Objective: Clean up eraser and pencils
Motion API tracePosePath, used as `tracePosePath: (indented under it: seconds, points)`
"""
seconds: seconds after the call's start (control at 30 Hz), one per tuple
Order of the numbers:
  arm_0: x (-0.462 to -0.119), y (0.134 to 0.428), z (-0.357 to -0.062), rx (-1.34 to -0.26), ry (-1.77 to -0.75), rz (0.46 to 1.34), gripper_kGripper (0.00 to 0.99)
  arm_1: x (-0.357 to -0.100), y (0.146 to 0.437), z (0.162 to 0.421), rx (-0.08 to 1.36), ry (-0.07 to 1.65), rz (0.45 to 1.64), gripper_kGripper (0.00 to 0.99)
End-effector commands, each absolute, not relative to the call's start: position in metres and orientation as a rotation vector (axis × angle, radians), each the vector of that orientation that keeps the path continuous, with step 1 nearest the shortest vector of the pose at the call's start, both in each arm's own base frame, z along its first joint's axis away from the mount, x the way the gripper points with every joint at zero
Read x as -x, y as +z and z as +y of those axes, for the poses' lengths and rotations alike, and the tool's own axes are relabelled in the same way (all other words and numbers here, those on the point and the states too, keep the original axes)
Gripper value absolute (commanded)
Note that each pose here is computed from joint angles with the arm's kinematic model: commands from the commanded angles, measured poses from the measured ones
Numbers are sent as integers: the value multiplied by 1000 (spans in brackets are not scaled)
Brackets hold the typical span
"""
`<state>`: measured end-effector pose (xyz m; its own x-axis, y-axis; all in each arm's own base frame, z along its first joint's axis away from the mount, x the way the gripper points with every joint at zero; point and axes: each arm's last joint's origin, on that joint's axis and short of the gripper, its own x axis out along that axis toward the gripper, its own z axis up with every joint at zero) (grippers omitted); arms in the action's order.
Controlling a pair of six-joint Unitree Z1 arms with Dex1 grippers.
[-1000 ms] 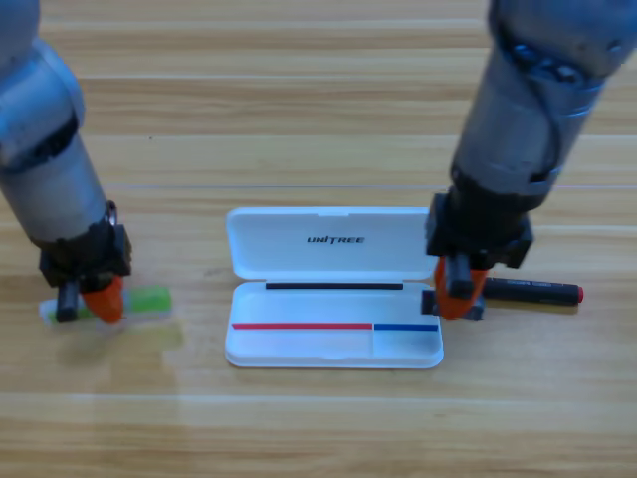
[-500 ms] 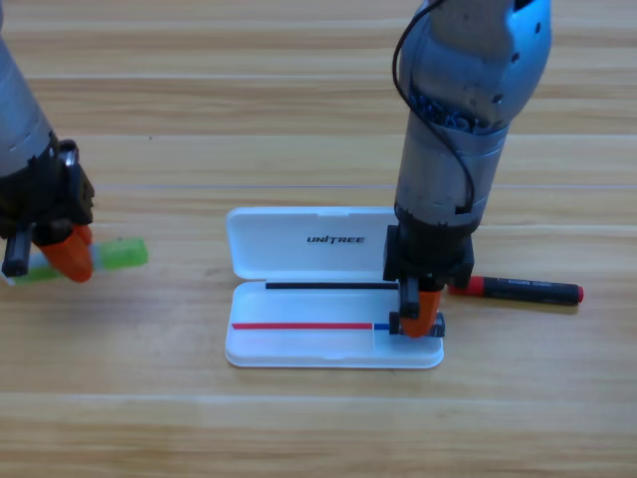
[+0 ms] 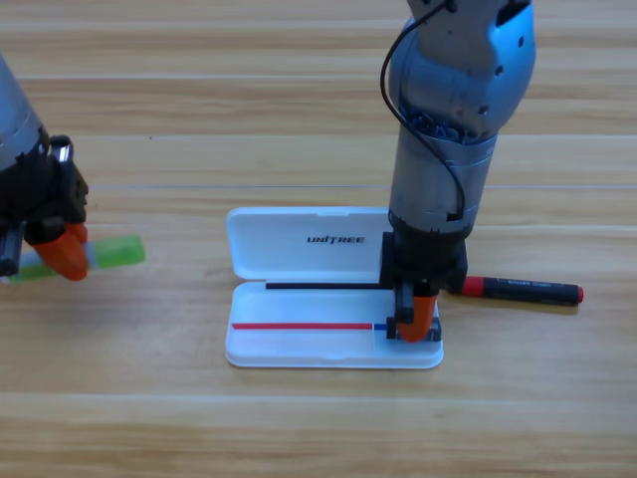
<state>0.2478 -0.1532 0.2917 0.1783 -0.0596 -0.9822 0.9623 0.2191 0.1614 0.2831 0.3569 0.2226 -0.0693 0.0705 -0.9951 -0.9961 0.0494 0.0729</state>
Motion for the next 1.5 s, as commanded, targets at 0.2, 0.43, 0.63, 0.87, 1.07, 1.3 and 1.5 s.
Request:
tracePosePath:
  seconds: [0.2, 0.43, 0.63, 0.87, 1.07, 1.3, 1.5]
  points:
    - [-244, 289, -158, -1079, -995, 1131, 0, -282, 192, 369, 1140, 1266, 1290, 476]
    - [-240, 295, -163, -1087, -1010, 1098, 0, -279, 205, 364, 1144, 1256, 1266, 646]
    - [-231, 302, -186, -1103, -1070, 1058, 0, -245, 276, 322, 1106, 1264, 1168, 778]
    - [-218, 299, -226, -1148, -1160, 1017, 0, -222, 316, 249, 1101, 1223, 1134, 778]
    - [-217, 284, -264, -1179, -1217, 1019, 0, -272, 266, 227, 1125, 1153, 1150, 778]
    - [-229, 258, -300, -1219, -1245, 1036, 0, -313, 209, 238, 1125, 1163, 1194, 778]
    - [-240, 229, -317, -1230, -1246, 1043, 0, -332, 180, 244, 1140, 1173, 1223, 776]
